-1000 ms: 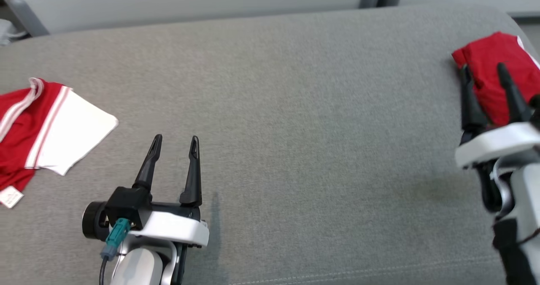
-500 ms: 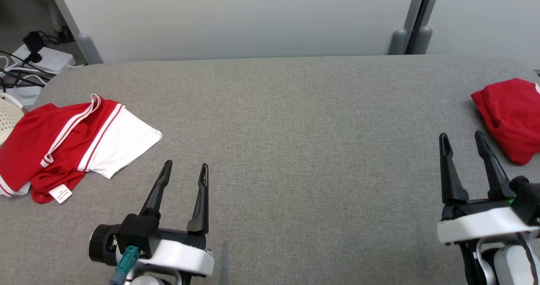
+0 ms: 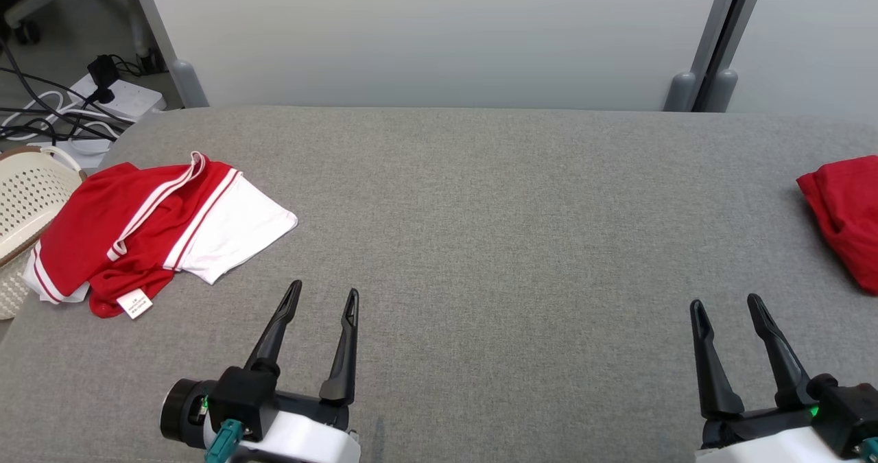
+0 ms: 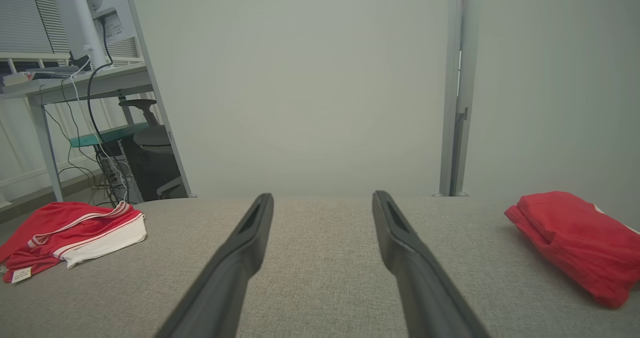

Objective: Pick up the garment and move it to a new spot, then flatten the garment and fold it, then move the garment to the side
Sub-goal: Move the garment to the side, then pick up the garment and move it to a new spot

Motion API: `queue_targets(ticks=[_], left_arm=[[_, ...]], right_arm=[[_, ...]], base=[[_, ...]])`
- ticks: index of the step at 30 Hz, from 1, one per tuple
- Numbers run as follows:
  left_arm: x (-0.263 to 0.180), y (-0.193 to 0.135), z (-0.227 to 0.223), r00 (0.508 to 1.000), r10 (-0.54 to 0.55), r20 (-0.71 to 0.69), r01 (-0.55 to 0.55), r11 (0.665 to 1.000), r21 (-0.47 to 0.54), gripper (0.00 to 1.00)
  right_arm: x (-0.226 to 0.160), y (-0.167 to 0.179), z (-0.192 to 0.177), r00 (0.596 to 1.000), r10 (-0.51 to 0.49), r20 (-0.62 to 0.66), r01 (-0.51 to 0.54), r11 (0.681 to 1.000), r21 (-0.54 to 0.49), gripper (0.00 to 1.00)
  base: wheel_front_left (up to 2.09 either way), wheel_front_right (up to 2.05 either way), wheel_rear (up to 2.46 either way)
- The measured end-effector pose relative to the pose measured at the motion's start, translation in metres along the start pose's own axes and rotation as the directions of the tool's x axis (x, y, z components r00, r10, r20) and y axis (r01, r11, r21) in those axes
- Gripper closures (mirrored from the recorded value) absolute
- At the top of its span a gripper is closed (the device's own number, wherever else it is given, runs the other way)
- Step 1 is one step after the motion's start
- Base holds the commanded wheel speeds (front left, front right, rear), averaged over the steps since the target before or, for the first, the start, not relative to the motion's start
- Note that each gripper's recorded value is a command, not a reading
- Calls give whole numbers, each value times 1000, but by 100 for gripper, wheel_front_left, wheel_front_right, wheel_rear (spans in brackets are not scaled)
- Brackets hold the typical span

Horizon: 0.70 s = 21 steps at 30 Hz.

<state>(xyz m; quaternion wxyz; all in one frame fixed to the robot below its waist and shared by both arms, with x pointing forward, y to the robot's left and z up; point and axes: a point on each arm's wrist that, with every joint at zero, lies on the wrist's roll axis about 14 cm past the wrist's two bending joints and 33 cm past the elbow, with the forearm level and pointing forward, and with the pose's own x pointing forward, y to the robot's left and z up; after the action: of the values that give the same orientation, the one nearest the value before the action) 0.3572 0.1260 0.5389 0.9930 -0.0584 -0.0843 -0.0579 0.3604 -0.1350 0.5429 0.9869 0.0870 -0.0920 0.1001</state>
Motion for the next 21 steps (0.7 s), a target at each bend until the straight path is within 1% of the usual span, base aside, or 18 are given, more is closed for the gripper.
queue_targets(ticks=[14,17,21], left_arm=[[-3,-1,-5,1000,-2,-14,2,1000,0,0],[-4,2,-5,1000,8,-17,-8,1000,2,0],[-7,11,-5,999,37,-17,-37,999,7,0]], right_arm=[[-4,-11,1,999,-42,1,42,999,-8,0],[-3,-10,0,999,-38,-2,38,999,-7,0],[2,-1,-4,1000,-9,-9,9,1000,0,0]], base=[[0,0,0],[0,0,0],[0,0,0]])
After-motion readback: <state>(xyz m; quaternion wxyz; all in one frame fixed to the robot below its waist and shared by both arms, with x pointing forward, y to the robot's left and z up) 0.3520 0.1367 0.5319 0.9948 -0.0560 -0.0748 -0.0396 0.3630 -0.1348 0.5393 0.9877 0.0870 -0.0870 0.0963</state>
